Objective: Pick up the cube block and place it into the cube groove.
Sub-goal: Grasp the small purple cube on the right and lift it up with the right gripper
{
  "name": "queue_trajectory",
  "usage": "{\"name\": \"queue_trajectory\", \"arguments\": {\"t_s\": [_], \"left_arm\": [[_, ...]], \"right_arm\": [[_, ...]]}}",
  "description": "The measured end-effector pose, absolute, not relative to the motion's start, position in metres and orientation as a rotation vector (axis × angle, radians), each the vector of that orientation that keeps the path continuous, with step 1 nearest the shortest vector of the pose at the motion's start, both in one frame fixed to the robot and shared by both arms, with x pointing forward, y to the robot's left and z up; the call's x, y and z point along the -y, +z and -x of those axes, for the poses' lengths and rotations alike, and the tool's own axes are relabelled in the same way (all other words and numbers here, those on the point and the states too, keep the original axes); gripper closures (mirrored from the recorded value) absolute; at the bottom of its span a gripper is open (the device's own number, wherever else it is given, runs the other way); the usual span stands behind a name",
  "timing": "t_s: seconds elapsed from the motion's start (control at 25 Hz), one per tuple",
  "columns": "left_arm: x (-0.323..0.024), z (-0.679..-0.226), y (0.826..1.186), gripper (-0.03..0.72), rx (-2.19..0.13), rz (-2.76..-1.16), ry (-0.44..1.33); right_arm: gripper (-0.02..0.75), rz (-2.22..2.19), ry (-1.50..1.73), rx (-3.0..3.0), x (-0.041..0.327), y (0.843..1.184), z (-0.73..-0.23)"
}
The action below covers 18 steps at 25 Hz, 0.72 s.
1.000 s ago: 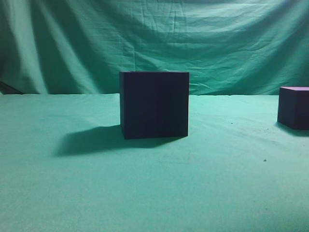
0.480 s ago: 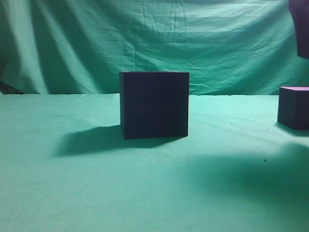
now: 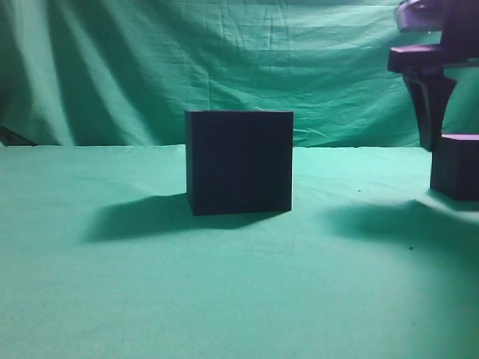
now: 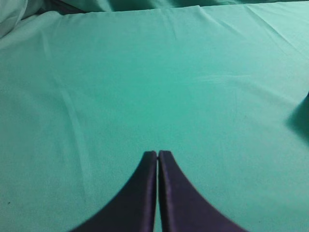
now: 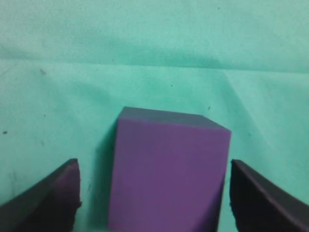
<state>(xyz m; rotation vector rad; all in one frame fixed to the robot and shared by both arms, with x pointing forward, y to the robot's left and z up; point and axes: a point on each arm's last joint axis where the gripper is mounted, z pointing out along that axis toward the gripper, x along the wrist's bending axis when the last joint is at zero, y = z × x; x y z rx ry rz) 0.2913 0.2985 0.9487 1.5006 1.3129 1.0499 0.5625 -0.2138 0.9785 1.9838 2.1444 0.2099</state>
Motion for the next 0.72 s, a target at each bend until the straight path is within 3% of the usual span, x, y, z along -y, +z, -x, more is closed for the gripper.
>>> {"name": "queue_trajectory", "arguments": {"t_s": [0.16,0.32,0.52,0.72], "left_arm": [[-0.298,-0.291,0.949,0.688,-1.313,-1.501,1.05],[-0.298,-0.291,0.949,0.688,-1.313,-1.501,1.05],[-0.298,-0.291,0.949,0.688,-1.313,-1.501,1.05],[-0.298,-0.291,0.949,0.688,-1.313,-1.501,1.05]], "right_arm": [[0.174,-1.984,0.212,-2.148,0.212,0.968,-0.569],[0.315,-1.977,0.221,-2.14,0.212,0.968,-0.571],[0.307,-2.027,0.199,-2.109,0.211,0.974,-0.572],[0.307,-2.016,0.206,-2.108,0.199,1.018,-0.581]]}}
